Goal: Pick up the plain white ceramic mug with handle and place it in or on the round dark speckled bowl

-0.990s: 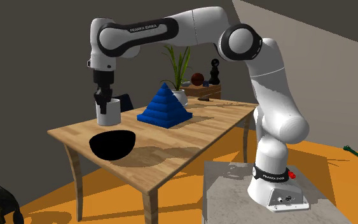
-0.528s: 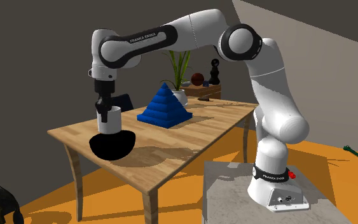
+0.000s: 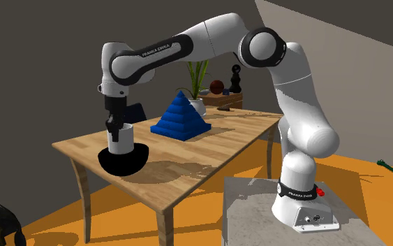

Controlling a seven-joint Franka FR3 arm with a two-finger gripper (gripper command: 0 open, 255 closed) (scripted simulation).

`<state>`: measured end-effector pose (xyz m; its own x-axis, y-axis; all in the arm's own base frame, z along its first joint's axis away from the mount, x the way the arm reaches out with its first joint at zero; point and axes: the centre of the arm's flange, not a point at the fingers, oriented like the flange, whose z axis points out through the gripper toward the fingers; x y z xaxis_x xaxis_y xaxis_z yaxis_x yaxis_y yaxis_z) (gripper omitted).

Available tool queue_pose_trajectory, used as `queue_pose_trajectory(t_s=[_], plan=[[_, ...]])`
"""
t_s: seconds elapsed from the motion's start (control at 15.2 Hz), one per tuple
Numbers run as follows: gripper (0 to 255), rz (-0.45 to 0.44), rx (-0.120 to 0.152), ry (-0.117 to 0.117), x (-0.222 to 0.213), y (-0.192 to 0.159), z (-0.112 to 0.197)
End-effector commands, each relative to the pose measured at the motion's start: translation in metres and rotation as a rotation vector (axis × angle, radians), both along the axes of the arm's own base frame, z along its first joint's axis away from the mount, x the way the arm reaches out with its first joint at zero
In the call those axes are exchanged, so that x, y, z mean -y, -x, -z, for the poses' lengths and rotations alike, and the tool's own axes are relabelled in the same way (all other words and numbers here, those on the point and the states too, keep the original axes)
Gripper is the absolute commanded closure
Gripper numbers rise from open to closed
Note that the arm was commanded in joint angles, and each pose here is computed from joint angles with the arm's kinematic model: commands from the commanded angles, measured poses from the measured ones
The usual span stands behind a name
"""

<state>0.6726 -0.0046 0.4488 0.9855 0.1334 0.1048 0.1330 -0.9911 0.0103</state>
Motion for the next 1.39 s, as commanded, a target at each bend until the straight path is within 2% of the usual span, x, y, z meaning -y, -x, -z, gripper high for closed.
queue_pose_trajectory(t_s=[0.0, 0.2, 0.26, 0.59, 0.86, 1.32], plan=[[255, 0.000, 0.001, 0.000, 0.000, 0.000, 0.000], [255, 0.000, 0.001, 0.000, 0.000, 0.000, 0.000], [0, 0.000, 0.001, 0.000, 0.000, 0.000, 0.000], [0, 0.000, 0.001, 0.000, 0.000, 0.000, 0.000], [0, 0.000, 0.001, 0.000, 0.000, 0.005, -0.050], [0, 0.000, 0.001, 0.000, 0.000, 0.005, -0.050]])
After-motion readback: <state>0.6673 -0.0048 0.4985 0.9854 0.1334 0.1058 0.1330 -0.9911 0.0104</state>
